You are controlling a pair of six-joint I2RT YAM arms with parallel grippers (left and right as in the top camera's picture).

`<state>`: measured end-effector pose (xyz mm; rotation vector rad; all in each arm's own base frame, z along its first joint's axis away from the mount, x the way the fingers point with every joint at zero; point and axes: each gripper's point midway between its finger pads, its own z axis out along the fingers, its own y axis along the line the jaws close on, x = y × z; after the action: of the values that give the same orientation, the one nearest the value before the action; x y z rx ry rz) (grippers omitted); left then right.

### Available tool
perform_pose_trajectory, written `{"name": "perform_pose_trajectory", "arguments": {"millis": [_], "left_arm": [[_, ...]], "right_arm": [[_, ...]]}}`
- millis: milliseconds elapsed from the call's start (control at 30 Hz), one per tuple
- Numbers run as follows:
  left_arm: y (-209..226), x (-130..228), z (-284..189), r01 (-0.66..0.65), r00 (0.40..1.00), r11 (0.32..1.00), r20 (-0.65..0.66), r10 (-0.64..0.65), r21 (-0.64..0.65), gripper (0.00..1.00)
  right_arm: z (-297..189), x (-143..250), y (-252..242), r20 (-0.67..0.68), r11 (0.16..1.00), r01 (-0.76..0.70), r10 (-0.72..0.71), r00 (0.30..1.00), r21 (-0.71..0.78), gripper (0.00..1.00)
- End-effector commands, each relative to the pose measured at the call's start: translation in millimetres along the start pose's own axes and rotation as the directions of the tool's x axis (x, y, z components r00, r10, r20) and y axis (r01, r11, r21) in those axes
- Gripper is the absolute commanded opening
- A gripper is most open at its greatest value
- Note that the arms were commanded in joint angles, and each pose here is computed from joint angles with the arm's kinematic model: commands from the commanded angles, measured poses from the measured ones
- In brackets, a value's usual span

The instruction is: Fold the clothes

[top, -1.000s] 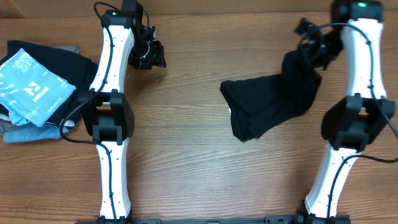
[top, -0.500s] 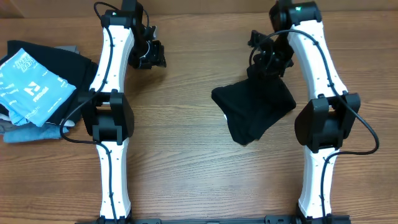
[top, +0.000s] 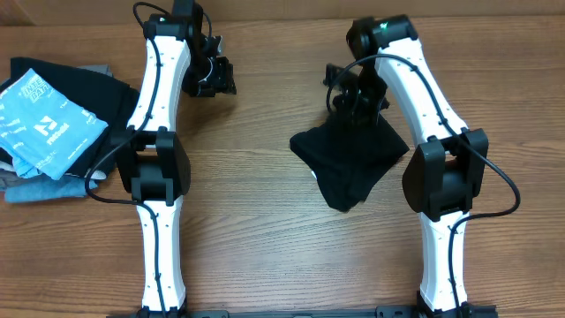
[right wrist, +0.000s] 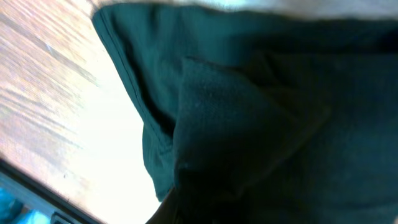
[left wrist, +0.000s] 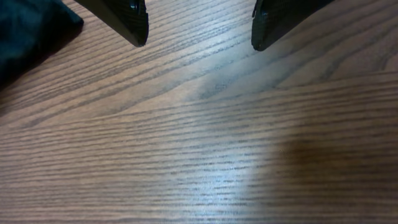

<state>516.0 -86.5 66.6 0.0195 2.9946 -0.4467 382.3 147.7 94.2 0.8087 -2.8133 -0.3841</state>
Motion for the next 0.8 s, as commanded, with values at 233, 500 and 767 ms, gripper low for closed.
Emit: {"name": "perform_pose_trajectory", "arguments": {"millis": [233,500,767], "left_arm": [[0.0,-4.4,3.4,-0.004,1.0,1.0,0.011,0.004,-0.004,0.57],[0.0,-4.6,3.3,-0.004,1.0,1.0,0.012,0.004,-0.005,0.57],[0.0,-4.5,3.4,-0.004,1.0,1.0,0.011,0.004,-0.005,0.57]], "right_arm": [[19.4,2.1,50.6,-0.044,0.993,0.06,-0.065,0.997,-0.105,0.04],[27.3,4.0,65.9,-0.068,0.99,0.083,-0.091,0.994,-0.115,0.12],[45.0,17.3,84.7,-0.131,0.981,0.086,-0.109,0.985,-0.175,0.72]]}}
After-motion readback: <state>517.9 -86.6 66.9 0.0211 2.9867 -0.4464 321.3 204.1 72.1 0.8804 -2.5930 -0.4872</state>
